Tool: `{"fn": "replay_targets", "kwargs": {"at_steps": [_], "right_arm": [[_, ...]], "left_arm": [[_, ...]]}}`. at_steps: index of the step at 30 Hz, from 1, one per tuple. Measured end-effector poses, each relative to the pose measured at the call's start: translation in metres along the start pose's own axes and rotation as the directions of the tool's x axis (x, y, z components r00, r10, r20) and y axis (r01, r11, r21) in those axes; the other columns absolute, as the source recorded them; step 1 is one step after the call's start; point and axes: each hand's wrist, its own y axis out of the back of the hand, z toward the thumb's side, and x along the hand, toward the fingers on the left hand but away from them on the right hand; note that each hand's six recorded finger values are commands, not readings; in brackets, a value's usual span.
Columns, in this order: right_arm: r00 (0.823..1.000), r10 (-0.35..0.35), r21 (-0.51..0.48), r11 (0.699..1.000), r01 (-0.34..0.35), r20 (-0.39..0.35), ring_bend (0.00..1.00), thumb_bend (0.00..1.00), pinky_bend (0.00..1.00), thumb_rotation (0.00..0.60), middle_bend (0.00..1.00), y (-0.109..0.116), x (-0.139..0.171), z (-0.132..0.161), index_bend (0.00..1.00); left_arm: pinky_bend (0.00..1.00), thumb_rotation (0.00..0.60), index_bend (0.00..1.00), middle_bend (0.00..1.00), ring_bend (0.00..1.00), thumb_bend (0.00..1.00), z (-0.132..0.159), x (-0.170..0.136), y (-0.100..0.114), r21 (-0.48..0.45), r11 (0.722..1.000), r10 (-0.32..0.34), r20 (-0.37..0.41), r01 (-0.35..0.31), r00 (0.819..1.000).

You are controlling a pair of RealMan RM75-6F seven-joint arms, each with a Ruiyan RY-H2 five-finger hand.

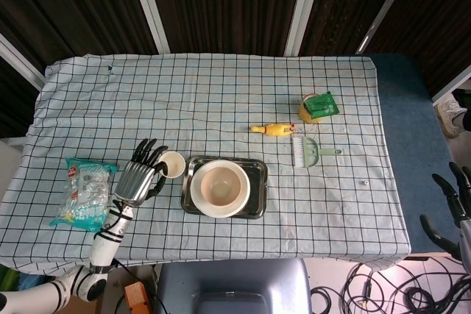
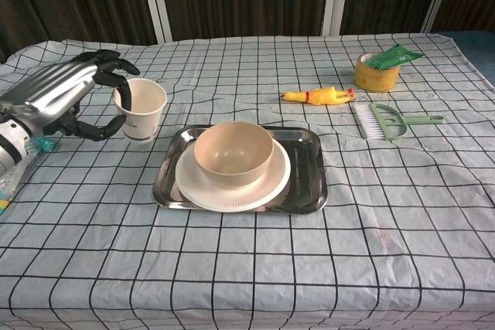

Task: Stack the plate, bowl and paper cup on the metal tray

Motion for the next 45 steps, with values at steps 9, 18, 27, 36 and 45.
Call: {"fn": "replay_targets", "kwargs": {"at_steps": [9,18,27,36,45], "right_arm": [[1.0,-0.006,-0.032,0.999,0.006,-0.005,0.0,0.24,0.0,0.6,0.0,0.002,-0.001,0.0,0.13],[1.0,-0.008,-0.018,1.0,0.008,0.01,0.0,0.23,0.0,0.6,0.0,0.003,-0.003,-0.003,0.13],[0.999,-0.025,-0.006,1.0,0.025,0.047,0.0,0.23,0.0,0.6,0.0,0.007,-0.007,-0.012,0.13],[0.998,-0.029,-0.012,0.999,0.03,0.048,0.0,0.23,0.0,0.6,0.0,0.009,-0.007,-0.014,0.13],[0.998,-0.03,-0.015,0.999,0.031,0.053,0.0,0.23,0.0,0.6,0.0,0.01,-0.006,-0.015,0.13]], "left_arm": [[0.01,0.6,0.57,0.16,0.0,0.48,0.022,-0.014,0.043,-0.259,0.965,0.054,0.037,-0.043,0.998],[0.0,0.6,0.57,0.16,0.0,0.47,0.042,-0.003,0.031,-0.432,0.901,-0.002,0.08,0.036,0.997],[0.0,0.6,0.57,0.16,0.0,0.47,0.052,0.015,0.004,-0.509,0.859,-0.012,0.078,0.05,0.997],[0.0,0.6,0.57,0.16,0.0,0.47,0.072,0.018,-0.015,-0.528,0.846,-0.014,0.118,0.074,0.993],[0.0,0.6,0.57,0.16,0.0,0.47,0.078,0.021,-0.033,-0.51,0.856,-0.033,0.118,0.089,0.992]]}}
